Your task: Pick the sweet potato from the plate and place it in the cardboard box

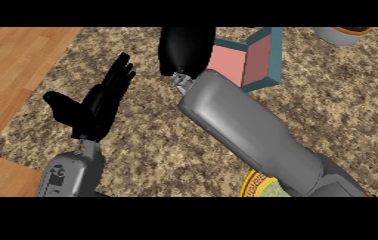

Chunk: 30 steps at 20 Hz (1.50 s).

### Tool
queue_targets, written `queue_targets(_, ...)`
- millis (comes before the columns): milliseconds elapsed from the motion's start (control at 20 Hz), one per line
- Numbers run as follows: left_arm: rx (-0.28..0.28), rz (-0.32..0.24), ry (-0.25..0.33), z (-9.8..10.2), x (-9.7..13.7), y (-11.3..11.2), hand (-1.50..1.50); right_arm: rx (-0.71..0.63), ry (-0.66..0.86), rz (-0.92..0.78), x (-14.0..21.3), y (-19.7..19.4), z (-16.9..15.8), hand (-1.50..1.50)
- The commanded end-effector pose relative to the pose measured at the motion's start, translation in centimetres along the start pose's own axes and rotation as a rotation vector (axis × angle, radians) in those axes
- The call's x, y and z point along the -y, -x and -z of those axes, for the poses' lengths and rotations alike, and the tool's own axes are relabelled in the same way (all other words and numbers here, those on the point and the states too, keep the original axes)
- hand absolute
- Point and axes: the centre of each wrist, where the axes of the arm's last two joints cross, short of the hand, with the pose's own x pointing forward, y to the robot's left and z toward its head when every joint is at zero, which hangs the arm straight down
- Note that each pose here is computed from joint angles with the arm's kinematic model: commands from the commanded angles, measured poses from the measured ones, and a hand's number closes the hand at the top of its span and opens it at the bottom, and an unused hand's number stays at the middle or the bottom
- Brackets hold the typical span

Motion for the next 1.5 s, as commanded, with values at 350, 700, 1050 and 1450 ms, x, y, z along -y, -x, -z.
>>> queue_targets(350, -0.014, 0.002, -0.049, 0.2, -0.8, 0.3, 0.00, -0.334, 0.139, 0.075, 2.7, -2.2, 4.1, 1.50)
queue_targets(700, -0.009, -0.002, -0.068, 0.2, -0.8, 0.5, 0.00, -0.405, 0.191, 0.029, 2.0, -2.2, 5.7, 1.50)
queue_targets(1050, 0.003, 0.004, -0.103, 0.0, -1.3, 0.2, 0.00, -0.442, 0.181, -0.100, -1.8, 0.2, 7.0, 1.50)
queue_targets(1450, 0.003, -0.009, -0.113, 0.0, -1.9, 0.1, 0.00, -0.488, -0.016, -0.243, -4.6, 2.8, 8.3, 1.50)
